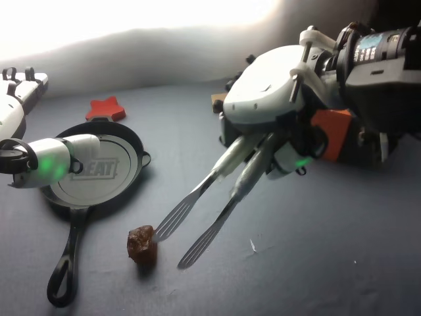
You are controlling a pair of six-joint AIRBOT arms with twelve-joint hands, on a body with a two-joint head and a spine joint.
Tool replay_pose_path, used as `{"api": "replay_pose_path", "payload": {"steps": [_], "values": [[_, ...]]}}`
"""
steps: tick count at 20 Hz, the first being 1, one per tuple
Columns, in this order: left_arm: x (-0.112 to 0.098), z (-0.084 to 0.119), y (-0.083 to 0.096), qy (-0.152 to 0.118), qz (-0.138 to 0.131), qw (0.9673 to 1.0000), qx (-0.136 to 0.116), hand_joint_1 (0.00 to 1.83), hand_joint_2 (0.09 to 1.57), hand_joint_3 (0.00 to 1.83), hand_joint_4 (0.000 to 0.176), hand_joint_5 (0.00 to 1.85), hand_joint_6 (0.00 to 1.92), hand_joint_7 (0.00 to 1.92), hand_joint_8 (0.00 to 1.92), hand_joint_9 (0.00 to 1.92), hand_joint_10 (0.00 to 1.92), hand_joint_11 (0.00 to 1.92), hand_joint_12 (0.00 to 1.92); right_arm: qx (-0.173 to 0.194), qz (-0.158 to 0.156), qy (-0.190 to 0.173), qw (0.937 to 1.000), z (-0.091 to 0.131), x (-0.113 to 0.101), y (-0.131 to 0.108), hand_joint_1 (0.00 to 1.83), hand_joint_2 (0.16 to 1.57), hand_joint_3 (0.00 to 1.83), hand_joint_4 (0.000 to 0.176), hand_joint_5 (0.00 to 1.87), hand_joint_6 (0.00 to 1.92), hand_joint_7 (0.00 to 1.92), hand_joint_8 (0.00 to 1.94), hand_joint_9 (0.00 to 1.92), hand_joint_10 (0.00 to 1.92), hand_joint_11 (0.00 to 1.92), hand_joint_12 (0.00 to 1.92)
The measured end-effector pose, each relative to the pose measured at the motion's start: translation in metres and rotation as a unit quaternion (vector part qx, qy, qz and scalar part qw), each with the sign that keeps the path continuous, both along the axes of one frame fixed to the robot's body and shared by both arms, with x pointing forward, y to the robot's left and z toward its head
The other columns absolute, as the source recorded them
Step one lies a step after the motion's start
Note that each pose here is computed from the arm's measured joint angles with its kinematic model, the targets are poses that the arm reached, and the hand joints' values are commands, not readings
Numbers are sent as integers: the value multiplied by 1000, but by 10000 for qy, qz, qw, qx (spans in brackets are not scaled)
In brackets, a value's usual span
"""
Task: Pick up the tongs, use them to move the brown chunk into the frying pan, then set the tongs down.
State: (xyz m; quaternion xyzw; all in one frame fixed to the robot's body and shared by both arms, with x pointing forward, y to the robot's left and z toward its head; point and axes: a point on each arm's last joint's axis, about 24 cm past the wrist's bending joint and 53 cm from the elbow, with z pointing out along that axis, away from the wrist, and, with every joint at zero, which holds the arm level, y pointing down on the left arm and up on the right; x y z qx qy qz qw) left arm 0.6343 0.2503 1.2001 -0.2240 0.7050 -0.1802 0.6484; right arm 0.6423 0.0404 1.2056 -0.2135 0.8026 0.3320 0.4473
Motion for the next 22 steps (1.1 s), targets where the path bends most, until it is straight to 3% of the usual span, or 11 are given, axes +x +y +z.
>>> {"api": "replay_pose_path", "payload": {"steps": [1, 2, 5, 6, 7, 8, 9, 10, 13, 17, 22], "values": [[0, 1, 1, -18, 30, 10000, 0, 2, 1188, 1, 0, 38, 4, 47, 0, 40, 1, 0, 230, 62, 118, -166, 9998, 7, -7, 6, 1214, 1124, 0, 10, 964, 1086, 984, 921, 938, 670, 607, 1564], [0, 1, 2, -19, 40, 10000, 0, 13, 1185, 0, 0, 54, 7, 63, 4, 56, 5, 0, 249, 87, 157, -227, 9996, 10, -9, 8, 1152, 1145, 2, 0, 920, 1087, 991, 562, 919, 669, 577, 1596], [-2, 3, 6, -40, 92, 9999, 4, 14, 1191, 2, 0, 36, 1, 47, 1, 42, 1, 0, 226, 301, 285, -435, 9982, 21, -18, 12, 1211, 1128, 2, 8, 941, 1119, 983, 923, 927, 679, 595, 1587], [-2, 3, 6, -37, 92, 10000, 3, 16, 1194, 3, 0, 34, 0, 45, 0, 40, 1, 0, 224, 355, 324, -496, 9976, 23, -20, 13, 1210, 1130, 2, 10, 937, 1126, 978, 933, 926, 680, 594, 1589], [-2, 3, 6, -36, 94, 9999, -1, 16, 1194, 2, 0, 38, 1, 52, 2, 47, 3, 0, 241, 384, 374, -564, 9970, 22, -23, 13, 1154, 1147, 0, 0, 914, 1095, 979, 559, 910, 676, 569, 1589], [-2, 3, 6, -33, 94, 10000, -3, 7, 1194, 1, 0, 34, 0, 42, 2, 35, 3, 0, 197, 334, 443, -648, 9964, 17, -26, 14, 1203, 1127, 0, 0, 947, 1097, 994, 827, 924, 680, 598, 1582], [-2, 3, 6, -24, 101, 9999, -10, 14, 1192, 0, 0, 40, 3, 47, 4, 38, 5, 0, 190, 319, 472, -673, 9961, 14, -28, 13, 1157, 1136, 0, 0, 936, 1058, 1005, 524, 923, 674, 598, 1567], [-2, 1, 7, 5, 131, 9999, -44, 14, 1191, 0, 0, 51, 5, 61, 6, 50, 7, 0, 232, 311, 518, -753, 9953, 12, -29, 14, 1207, 1117, 0, 0, 968, 1061, 1016, 796, 938, 670, 619, 1562], [-2, -1, 10, 53, 184, 9998, -86, 14, 1190, 0, 0, 39, 2, 49, 2, 45, 4, 0, 201, 398, 602, -999, 9924, 12, -32, 12, 1142, 1145, 0, 0, 919, 1070, 1106, 195, 921, 659, 590, 1561], [1, 0, 19, 34, 303, 9995, -88, 9, 1185, 0, 0, 47, 3, 59, 2, 48, 3, 0, 230, 673, 560, -1442, 9857, 15, -41, 4, 1139, 1150, 0, 0, 910, 1082, 1142, 97, 916, 660, 574, 1571], [6, 4, 26, -12, 393, 9991, -132, 0, 1189, 0, 0, 33, 2, 43, 2, 35, 1, 0, 174, 665, 585, -886, 9921, -6, -51, 7, 1139, 1148, 1, 0, 915, 1076, 1161, 60, 927, 639, 580, 1560]]}}
